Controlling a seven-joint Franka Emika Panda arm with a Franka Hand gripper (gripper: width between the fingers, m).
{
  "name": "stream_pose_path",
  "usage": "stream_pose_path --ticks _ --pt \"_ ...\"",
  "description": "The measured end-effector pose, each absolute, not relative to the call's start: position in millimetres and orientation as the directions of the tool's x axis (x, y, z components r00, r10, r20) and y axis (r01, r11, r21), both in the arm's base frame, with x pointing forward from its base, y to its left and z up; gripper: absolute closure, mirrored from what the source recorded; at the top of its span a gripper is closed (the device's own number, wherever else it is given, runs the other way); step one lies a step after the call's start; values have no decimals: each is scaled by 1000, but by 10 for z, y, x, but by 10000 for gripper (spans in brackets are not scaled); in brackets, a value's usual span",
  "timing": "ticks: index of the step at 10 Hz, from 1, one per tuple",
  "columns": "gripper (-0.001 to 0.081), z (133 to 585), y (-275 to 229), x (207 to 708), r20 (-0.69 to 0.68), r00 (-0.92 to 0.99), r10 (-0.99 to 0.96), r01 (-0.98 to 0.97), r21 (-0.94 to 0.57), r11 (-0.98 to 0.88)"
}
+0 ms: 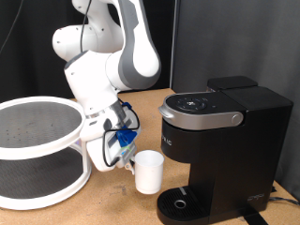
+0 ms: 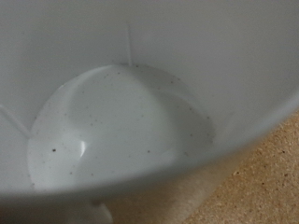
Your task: Make a cup of coffee with the keurig machine
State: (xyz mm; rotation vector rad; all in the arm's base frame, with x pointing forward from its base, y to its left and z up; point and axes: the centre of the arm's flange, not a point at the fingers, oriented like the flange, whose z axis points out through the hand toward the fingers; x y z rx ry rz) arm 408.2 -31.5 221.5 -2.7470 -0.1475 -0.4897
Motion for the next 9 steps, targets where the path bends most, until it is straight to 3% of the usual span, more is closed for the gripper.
stream_pose_path --ticks 9 --pt "735 2103 -36 4269 390 920 33 177 -339 -924"
